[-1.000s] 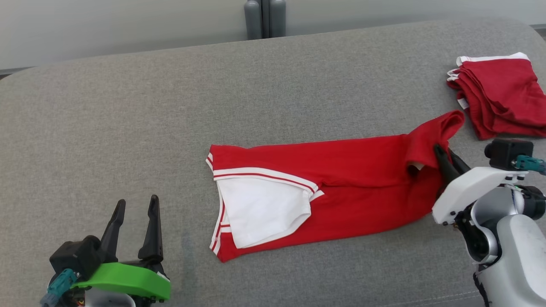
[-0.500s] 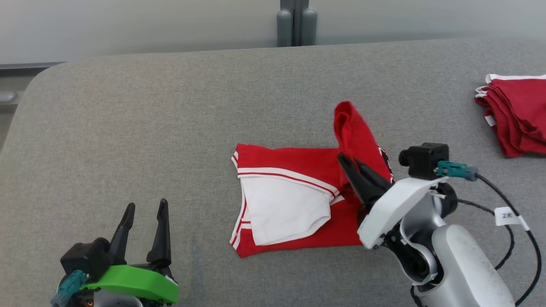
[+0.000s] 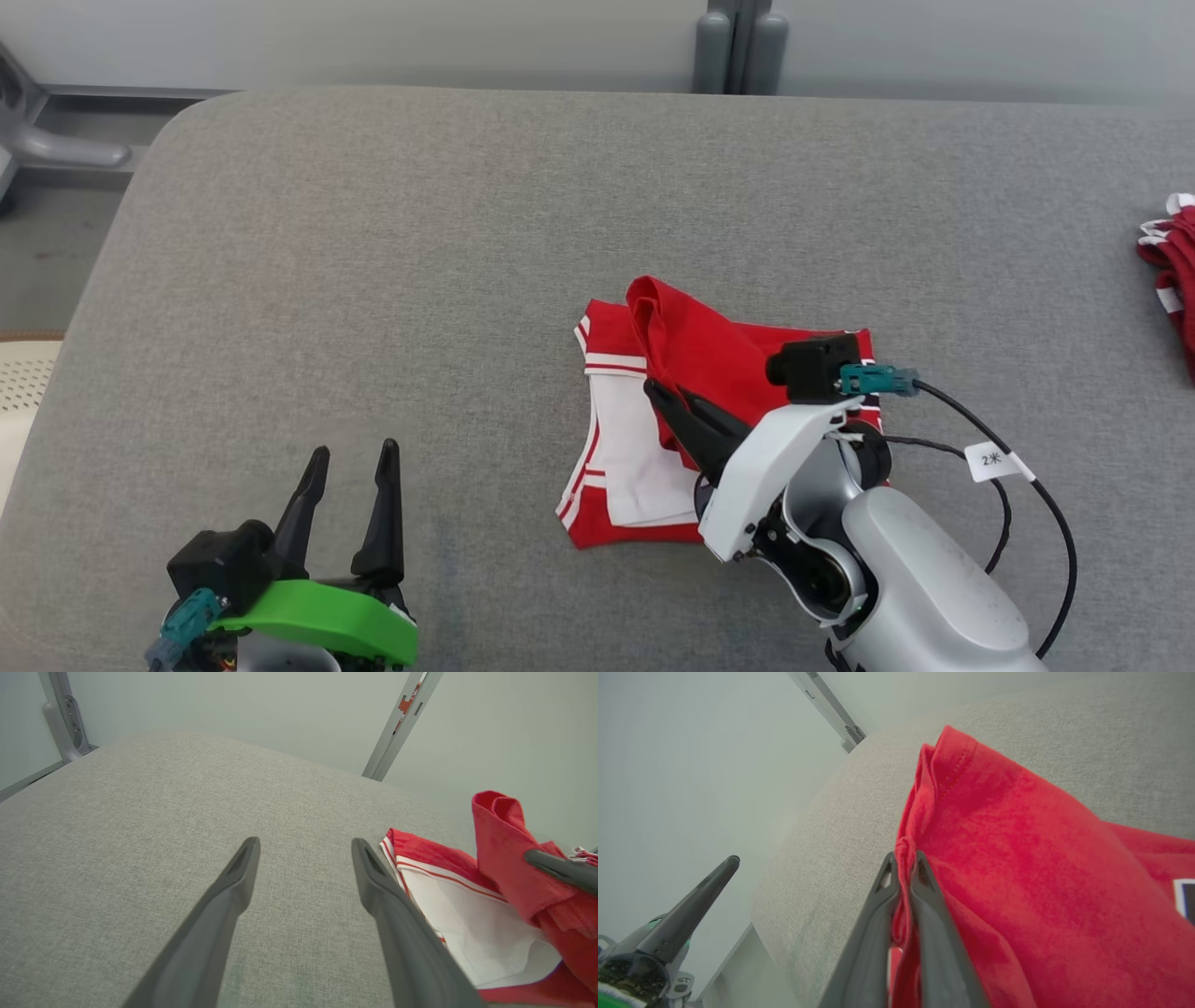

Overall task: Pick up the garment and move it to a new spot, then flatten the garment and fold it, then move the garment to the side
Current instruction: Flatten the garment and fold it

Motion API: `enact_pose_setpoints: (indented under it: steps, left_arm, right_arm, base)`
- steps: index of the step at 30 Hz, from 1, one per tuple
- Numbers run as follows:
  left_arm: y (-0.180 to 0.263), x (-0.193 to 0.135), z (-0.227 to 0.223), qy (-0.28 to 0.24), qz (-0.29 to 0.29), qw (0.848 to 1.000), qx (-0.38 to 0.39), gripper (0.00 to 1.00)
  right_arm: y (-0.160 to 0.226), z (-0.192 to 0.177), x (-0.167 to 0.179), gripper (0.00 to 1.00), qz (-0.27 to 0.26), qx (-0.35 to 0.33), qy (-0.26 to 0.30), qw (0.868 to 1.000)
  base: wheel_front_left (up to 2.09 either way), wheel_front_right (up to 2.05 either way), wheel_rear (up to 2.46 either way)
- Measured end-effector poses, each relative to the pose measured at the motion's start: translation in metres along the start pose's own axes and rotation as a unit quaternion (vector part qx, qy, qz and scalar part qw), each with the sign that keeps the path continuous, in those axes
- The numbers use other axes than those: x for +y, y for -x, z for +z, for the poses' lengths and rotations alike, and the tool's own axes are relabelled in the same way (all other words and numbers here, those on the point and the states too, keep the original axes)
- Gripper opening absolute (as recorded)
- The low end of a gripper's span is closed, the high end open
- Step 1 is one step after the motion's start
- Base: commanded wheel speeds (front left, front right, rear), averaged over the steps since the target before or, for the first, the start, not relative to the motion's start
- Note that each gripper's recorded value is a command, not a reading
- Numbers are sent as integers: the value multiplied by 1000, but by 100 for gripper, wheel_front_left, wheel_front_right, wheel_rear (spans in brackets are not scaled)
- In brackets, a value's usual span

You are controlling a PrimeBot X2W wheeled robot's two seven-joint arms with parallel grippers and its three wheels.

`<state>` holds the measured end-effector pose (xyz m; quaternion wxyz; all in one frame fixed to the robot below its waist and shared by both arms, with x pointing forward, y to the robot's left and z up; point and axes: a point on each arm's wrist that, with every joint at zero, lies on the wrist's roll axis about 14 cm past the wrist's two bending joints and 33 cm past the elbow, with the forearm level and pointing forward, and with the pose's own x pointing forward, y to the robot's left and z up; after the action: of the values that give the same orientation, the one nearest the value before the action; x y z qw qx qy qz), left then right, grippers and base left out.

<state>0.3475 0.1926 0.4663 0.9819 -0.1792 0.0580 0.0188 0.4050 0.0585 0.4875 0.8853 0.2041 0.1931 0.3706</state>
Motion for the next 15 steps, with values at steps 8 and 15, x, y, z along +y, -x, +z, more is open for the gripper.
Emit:
enact_pose_setpoints:
  steps: [8,15]
  left_arm:
    - [7,14,0,3,25,1000,-4,100]
    - [6,17,-1,4,30,1000,-5,100]
  right_arm:
    - [-21,-29,7,0,20,48,-12,999]
    - [-34,-30,13,100,35,40,-22,998]
  base:
    - [0,0,0]
    - [0,0,0]
